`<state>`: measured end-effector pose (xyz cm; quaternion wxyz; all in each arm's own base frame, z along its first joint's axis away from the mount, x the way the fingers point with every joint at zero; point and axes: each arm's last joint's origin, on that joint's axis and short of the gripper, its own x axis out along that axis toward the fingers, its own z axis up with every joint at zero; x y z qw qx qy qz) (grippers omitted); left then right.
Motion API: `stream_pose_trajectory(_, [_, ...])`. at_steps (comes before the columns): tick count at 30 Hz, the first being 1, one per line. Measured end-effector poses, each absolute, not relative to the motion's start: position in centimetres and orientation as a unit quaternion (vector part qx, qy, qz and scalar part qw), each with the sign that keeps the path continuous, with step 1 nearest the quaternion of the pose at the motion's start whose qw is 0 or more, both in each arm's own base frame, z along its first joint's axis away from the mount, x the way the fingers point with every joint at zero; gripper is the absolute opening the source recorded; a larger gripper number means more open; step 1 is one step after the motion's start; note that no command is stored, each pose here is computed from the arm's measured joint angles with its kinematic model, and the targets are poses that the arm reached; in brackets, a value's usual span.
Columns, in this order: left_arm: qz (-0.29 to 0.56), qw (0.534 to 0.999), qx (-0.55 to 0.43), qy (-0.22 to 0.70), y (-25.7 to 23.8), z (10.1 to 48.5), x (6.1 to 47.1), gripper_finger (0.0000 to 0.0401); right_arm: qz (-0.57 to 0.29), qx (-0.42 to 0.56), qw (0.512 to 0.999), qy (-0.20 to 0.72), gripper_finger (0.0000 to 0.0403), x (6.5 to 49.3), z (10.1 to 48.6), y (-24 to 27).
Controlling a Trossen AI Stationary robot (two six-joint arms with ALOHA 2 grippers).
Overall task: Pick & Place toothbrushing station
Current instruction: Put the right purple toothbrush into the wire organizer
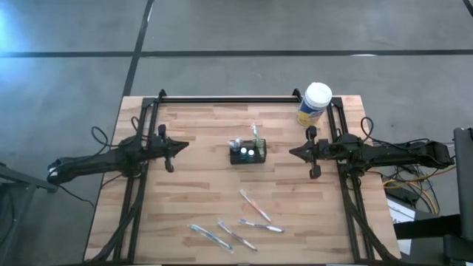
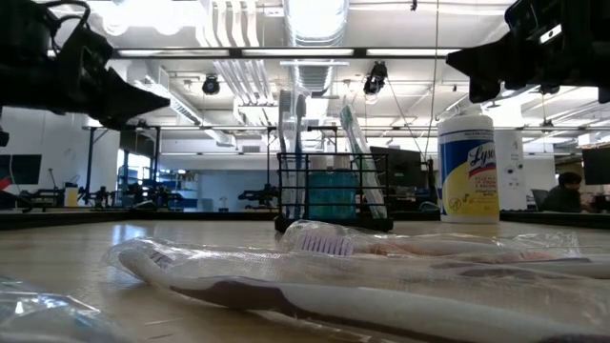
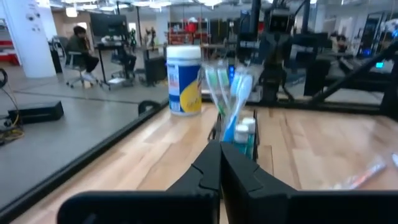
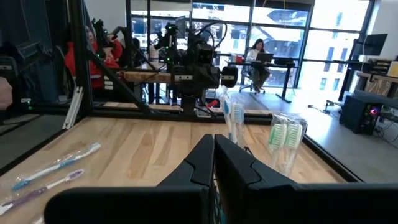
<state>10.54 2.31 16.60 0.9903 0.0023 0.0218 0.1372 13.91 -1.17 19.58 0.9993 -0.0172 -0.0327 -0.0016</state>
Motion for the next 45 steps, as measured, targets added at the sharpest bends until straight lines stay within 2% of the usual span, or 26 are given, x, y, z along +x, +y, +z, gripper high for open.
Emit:
stream_pose_trajectory(9, [0.137, 0.990, 0.010, 0.034, 2.3, 16.2, 10.5, 0.0002, -0.001, -0.010, 1.000, -0.027, 0.0008, 14.0, 19.4, -1.2])
stream_pose_trajectory(16, [0.137, 0.990, 0.009, 0.039, 2.3, 16.1, 10.5, 0.0009, -0.015, 0.011, 1.000, 0.013, 0.0008, 14.9, 18.9, -1.3])
stream_pose_trajectory(23, [0.137, 0.990, 0.000, 0.037, 2.3, 16.1, 10.5, 0.0011, -0.012, 0.027, 0.983, 0.180, 0.0008, 17.2, 19.0, 0.1])
stream_pose_trajectory(33, [0.136, 0.990, -0.003, 0.038, 2.3, 16.0, 10.5, 0.0012, 0.019, 0.001, 0.967, 0.255, 0.0008, 21.4, 21.0, 7.6])
stream_pose_trajectory(39, [0.137, 0.989, -0.037, 0.034, 2.3, 16.1, 10.5, 0.0012, -0.029, 0.063, 0.933, 0.353, 0.0008, 24.4, 22.2, 10.8])
stream_pose_trajectory(45, [0.134, 0.989, -0.052, 0.030, 2.3, 16.2, 10.5, 0.0012, 0.024, 0.116, 0.886, 0.449, 0.0009, 28.5, 22.8, 13.5])
